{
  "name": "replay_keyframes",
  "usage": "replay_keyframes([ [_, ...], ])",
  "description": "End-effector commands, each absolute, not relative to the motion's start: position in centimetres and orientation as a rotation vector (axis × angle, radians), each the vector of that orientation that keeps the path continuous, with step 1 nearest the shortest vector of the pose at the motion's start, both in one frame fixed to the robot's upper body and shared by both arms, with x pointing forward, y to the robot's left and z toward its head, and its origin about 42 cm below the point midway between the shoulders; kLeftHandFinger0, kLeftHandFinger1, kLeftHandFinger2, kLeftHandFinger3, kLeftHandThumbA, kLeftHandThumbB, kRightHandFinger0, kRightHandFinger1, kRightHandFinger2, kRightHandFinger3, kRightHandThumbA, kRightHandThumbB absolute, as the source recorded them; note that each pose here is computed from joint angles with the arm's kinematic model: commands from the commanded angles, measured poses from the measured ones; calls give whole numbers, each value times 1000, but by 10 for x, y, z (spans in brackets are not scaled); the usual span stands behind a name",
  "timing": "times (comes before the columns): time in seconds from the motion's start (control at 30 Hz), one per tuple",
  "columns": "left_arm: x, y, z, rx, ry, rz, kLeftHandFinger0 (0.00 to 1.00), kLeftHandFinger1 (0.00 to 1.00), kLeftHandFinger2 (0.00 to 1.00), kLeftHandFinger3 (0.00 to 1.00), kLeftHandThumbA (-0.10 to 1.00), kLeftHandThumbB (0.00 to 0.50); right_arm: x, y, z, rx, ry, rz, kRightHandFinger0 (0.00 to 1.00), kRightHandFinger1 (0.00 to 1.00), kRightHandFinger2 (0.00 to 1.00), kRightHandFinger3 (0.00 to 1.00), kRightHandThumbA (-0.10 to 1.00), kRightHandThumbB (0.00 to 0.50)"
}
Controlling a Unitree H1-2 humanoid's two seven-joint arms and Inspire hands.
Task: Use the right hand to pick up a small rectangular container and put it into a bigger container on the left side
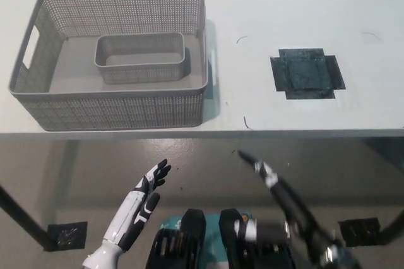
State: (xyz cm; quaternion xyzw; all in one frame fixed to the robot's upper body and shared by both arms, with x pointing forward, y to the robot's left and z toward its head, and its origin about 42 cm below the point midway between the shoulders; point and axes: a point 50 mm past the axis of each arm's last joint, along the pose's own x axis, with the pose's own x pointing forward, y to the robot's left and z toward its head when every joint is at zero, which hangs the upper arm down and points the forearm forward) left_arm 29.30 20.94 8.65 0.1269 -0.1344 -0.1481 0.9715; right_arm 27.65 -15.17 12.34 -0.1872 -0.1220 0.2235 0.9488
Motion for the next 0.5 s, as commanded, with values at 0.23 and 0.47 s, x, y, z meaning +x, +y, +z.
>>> replay_keyframes([
  [0.23, 306, 217, 102, 235, -361, -247, 1000, 1000, 1000, 1000, 1000, 353, 263, -162, 122, -16, -455, 187, 1000, 1000, 1000, 1000, 1000, 184],
  [0.47, 311, 223, 104, 264, -364, -239, 1000, 1000, 1000, 1000, 1000, 350, 291, -155, 113, 33, -289, 241, 1000, 1000, 1000, 1000, 1000, 108],
])
